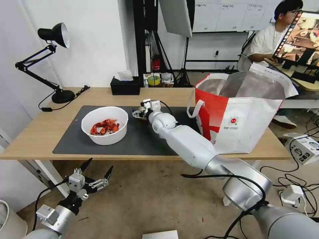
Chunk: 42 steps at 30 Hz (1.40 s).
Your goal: Pick up the trash from the table and place it into the takeout bag.
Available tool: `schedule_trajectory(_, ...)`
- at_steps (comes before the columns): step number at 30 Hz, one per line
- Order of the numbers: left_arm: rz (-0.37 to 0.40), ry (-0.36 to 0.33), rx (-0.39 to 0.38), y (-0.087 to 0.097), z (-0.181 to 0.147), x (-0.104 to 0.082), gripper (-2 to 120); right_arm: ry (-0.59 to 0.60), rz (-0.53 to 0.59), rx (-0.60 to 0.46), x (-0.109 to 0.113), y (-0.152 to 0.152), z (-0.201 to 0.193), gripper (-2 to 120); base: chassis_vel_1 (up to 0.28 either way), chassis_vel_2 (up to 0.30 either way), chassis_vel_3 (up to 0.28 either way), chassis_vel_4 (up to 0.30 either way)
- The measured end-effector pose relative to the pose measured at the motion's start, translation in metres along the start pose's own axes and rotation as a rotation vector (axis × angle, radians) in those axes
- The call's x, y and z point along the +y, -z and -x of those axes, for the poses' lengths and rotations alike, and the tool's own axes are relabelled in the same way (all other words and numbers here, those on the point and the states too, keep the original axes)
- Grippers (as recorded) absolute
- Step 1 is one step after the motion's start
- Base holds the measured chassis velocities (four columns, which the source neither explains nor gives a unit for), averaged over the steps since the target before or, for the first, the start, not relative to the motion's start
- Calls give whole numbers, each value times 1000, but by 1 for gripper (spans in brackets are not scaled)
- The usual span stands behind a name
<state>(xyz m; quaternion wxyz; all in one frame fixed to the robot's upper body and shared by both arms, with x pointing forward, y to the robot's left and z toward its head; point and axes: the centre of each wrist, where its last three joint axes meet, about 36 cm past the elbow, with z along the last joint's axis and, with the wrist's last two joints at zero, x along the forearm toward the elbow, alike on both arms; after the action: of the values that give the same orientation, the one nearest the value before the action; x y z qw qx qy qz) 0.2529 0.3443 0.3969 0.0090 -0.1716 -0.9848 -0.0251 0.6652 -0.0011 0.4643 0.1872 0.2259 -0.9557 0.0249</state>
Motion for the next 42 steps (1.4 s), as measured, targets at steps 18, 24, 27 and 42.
schedule_trajectory(18,0,1,-3,2,-2,-4,100,-29,0,33,2,-13,9,100,0,0,0,0)
schedule_trajectory(24,2,3,-6,4,-4,-4,100,-35,-4,35,0,-13,9,100,0,0,0,0)
schedule_trajectory(27,2,4,-6,4,-4,-5,100,-35,-4,35,-1,-14,9,96,0,0,0,0)
schedule_trajectory(42,-3,6,-17,4,-7,-12,100,-18,21,49,-1,-32,1,34,0,0,0,0)
